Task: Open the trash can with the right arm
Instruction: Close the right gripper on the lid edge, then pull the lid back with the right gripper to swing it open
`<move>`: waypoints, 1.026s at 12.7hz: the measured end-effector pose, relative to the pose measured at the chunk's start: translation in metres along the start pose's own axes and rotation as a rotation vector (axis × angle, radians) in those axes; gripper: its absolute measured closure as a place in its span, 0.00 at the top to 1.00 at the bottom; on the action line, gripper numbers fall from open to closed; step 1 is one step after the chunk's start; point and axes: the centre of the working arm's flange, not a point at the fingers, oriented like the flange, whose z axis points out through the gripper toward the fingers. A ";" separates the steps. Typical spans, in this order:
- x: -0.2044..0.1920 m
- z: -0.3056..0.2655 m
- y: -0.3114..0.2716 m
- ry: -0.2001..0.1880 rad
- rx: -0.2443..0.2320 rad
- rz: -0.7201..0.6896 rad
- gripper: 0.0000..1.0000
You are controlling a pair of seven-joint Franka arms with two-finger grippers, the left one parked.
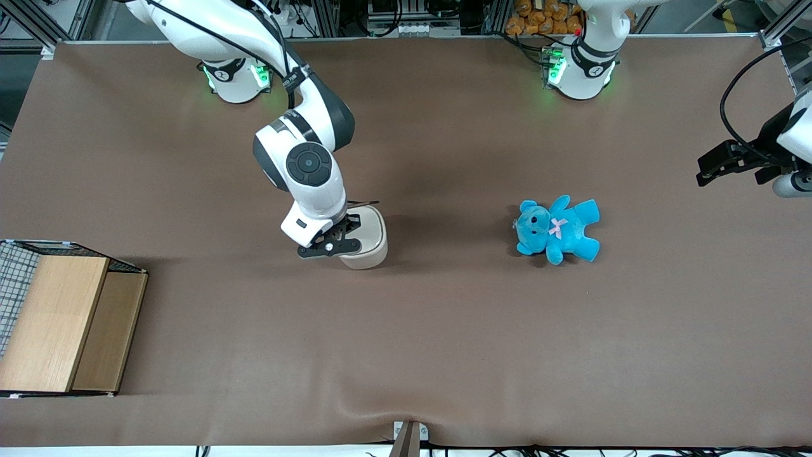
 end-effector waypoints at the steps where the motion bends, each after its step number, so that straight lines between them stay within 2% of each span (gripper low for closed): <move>1: 0.000 0.001 0.000 0.001 0.001 0.000 0.01; 7: -0.001 0.000 0.002 0.020 0.009 0.003 0.01; 8: 0.002 -0.006 0.006 0.029 0.012 0.010 0.05; 11: 0.014 -0.058 0.033 0.036 0.022 0.071 0.39; 13: 0.021 -0.115 0.070 0.057 0.100 0.166 0.62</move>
